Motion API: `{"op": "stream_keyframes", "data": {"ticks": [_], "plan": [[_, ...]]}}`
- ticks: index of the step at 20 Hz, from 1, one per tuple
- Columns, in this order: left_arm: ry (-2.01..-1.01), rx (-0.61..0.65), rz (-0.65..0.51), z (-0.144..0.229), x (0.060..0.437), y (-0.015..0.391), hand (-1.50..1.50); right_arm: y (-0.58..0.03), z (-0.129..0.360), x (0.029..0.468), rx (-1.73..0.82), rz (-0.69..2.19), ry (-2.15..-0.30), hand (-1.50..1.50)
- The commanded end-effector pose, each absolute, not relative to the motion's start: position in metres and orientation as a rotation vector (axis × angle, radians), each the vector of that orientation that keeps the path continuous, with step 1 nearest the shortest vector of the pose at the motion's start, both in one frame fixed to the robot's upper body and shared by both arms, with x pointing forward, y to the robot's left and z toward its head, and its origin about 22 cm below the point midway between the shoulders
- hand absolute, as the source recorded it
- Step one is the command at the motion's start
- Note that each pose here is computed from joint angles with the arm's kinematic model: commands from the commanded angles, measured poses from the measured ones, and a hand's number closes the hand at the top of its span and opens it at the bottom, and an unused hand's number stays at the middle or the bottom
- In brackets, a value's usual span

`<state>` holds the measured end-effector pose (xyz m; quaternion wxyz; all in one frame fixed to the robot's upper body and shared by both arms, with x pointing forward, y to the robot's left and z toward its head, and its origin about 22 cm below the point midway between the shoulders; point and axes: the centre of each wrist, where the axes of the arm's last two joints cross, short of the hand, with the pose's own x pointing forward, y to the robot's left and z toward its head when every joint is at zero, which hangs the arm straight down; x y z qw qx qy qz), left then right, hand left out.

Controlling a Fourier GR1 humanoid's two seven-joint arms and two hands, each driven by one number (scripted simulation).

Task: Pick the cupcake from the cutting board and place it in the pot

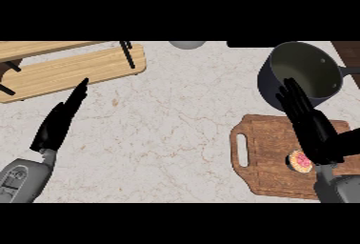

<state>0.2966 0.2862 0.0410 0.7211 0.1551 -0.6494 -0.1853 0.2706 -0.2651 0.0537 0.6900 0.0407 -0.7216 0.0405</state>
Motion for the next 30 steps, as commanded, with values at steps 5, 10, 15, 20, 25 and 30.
{"op": "stream_keyframes", "data": {"ticks": [5, 10, 15, 20, 25, 30], "plan": [[-1.425, 0.491, -0.2, 0.04, 0.274, 0.33, 0.0, -0.403, 0.032, 0.218, -0.215, 0.109, -1.297, 1.5], [-1.354, 0.469, -0.121, 0.022, 0.259, 0.34, 0.0, -0.437, 0.071, 0.21, -0.809, 0.522, -1.599, -1.5], [-1.365, 0.429, -0.136, 0.02, 0.234, 0.325, 0.0, -0.462, 0.018, 0.153, -0.755, 0.43, -1.715, -1.5], [-1.376, 0.437, -0.144, 0.016, 0.233, 0.351, 0.0, -0.455, 0.077, 0.173, -0.689, 0.629, -1.572, -1.5], [-1.377, 0.436, -0.141, 0.017, 0.239, 0.323, 0.0, -0.421, 0.129, 0.193, -0.658, 0.763, -1.43, -1.5], [-1.395, 0.431, -0.146, 0.018, 0.242, 0.325, 0.0, -0.397, 0.134, 0.206, -0.63, 0.987, -1.205, -1.5]]}}
